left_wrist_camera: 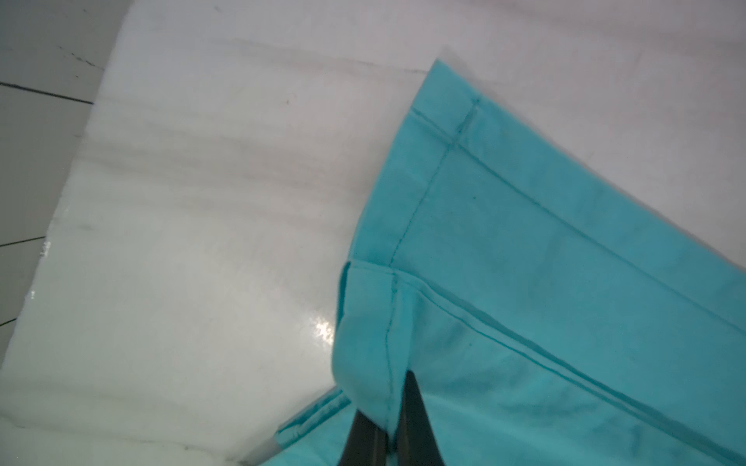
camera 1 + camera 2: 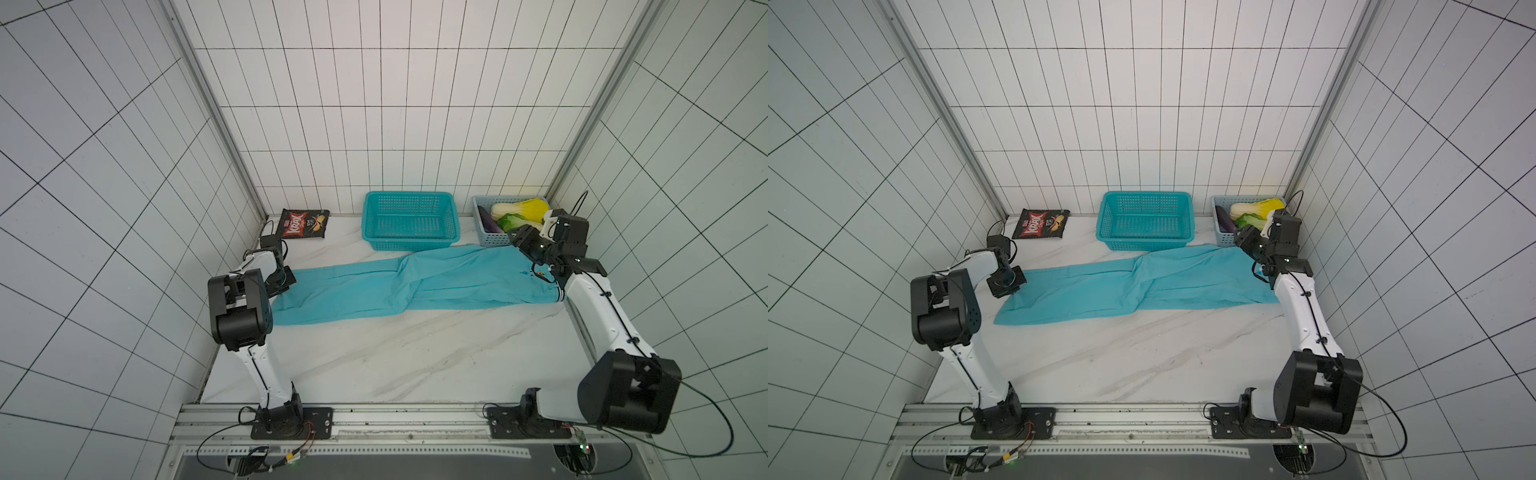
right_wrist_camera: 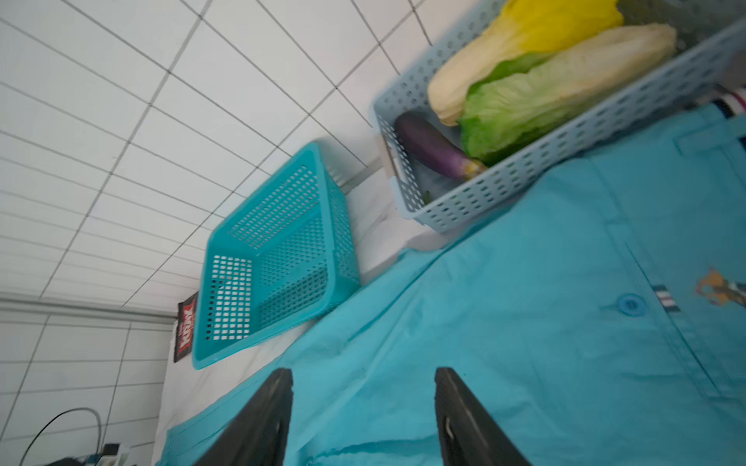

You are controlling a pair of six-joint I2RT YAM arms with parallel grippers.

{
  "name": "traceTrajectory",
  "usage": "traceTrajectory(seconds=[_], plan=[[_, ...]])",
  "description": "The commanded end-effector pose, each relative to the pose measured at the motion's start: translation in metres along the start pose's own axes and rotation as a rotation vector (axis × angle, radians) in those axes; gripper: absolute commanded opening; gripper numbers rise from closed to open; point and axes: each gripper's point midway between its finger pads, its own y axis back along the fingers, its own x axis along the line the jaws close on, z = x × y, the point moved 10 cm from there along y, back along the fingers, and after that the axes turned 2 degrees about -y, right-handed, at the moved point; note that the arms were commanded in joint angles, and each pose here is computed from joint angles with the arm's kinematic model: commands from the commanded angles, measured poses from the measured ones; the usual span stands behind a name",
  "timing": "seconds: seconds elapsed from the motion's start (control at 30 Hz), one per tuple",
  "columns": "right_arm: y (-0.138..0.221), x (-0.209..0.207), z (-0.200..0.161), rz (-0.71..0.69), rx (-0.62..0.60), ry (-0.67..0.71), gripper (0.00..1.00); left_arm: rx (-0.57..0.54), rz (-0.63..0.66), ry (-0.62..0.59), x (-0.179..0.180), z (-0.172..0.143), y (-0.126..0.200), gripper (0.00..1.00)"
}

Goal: Roll up the long pants
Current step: Fold the long pant at the center of the board.

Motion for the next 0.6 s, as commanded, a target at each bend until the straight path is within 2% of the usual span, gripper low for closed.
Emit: traceTrajectory(seconds=[0.0, 0.1, 0.23, 0.37, 0.4, 0.57], plan=[[-0.008, -0.071, -0.008, -0.245, 0.016, -0.175, 0.60, -0.182, 0.012, 0.019, 0.014, 0.038, 0.046, 0.00], [-0.012, -0.102, 0.004, -0.322, 0.019, -0.213, 0.61, -0.241, -0.025, 0.033, 0.017, 0.055, 0.051, 0.00], [-0.015, -0.129, 0.010, -0.365, 0.022, -0.256, 0.62, -0.248, -0.036, 0.008, 0.010, 0.059, 0.051, 0.00], [-0.021, -0.140, 0.022, -0.449, 0.032, -0.208, 0.62, -0.272, 0.003, -0.001, 0.012, 0.062, 0.046, 0.00], [-0.021, -0.143, 0.025, -0.467, 0.032, -0.195, 0.67, -0.275, 0.004, 0.002, 0.013, 0.063, 0.047, 0.00], [-0.046, -0.165, 0.043, -0.403, 0.192, -0.142, 0.72, -0.298, 0.031, 0.004, 0.016, 0.071, 0.052, 0.00]])
